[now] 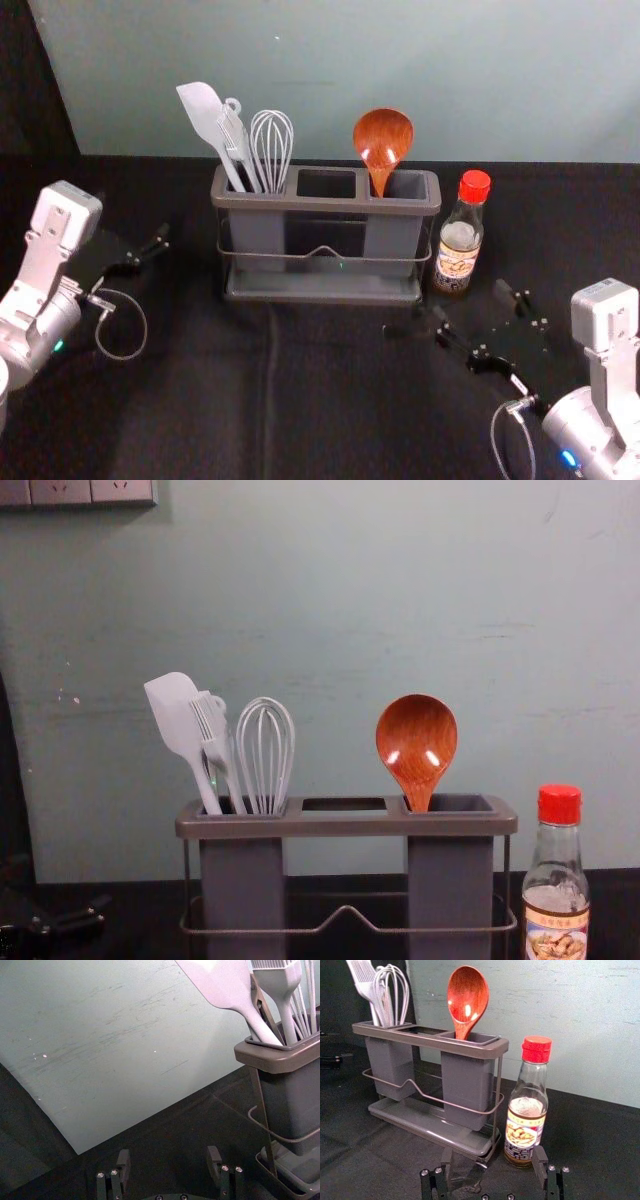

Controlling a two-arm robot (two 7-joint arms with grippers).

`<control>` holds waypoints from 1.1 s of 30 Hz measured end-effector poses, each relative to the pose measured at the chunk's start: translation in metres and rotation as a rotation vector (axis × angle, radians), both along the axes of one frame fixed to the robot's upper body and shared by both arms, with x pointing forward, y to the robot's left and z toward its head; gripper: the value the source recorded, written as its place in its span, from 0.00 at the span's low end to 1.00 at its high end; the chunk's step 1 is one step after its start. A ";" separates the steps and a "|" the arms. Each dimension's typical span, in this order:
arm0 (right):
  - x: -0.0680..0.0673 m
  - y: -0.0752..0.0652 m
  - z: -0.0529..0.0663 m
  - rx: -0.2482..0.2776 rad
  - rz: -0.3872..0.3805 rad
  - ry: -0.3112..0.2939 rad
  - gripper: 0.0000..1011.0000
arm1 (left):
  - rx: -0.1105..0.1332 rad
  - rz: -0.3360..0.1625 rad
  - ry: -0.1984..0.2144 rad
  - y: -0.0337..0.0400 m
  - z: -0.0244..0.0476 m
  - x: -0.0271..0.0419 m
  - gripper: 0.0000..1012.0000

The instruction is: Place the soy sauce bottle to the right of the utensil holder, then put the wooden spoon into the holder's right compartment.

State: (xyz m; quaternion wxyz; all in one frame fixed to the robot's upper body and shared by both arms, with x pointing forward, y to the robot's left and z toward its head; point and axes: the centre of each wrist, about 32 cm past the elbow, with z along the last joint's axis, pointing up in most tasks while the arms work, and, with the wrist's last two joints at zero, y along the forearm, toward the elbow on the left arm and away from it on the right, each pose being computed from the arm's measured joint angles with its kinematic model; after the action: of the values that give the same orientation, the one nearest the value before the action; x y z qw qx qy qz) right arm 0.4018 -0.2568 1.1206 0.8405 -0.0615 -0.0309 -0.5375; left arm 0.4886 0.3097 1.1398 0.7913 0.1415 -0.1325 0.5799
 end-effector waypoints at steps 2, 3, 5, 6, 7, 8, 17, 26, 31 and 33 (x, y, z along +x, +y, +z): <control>0.001 0.000 0.000 0.002 -0.004 0.000 0.99 | 0.000 0.000 0.000 0.0000 0.0000 0.0000 0.99; 0.001 -0.001 0.000 0.005 -0.002 0.000 0.99 | 0.000 0.000 0.000 0.0000 0.0000 0.0000 0.99; 0.002 -0.001 0.000 0.007 0.001 0.001 0.99 | 0.000 0.000 0.000 0.0000 0.0000 0.0000 0.99; 0.002 -0.001 0.000 0.007 0.001 0.001 0.99 | 0.000 0.000 0.000 0.0000 0.0000 0.0000 0.99; 0.002 -0.001 0.000 0.007 0.001 0.001 0.99 | 0.000 0.000 0.000 0.0000 0.0000 0.0000 0.99; 0.002 -0.001 0.000 0.007 0.001 0.001 0.99 | 0.000 0.000 0.000 0.0000 0.0000 0.0000 0.99; 0.002 -0.001 0.000 0.006 0.002 0.003 0.99 | 0.000 0.000 0.000 0.0000 0.0000 0.0000 0.99; 0.001 0.000 -0.001 0.005 0.002 0.003 0.99 | 0.000 0.000 0.000 0.0000 0.0000 0.0000 0.99; 0.001 0.000 0.000 0.005 0.002 0.003 0.99 | 0.000 0.000 0.000 0.0000 0.0000 0.0000 0.99; 0.001 0.000 0.000 0.005 0.002 0.003 0.99 | 0.000 0.000 0.000 0.0000 0.0000 0.0000 0.99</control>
State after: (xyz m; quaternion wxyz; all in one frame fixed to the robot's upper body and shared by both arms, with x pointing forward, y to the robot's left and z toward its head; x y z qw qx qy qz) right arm 0.4031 -0.2571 1.1202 0.8413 -0.0602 -0.0285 -0.5364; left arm 0.4886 0.3097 1.1398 0.7913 0.1415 -0.1324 0.5800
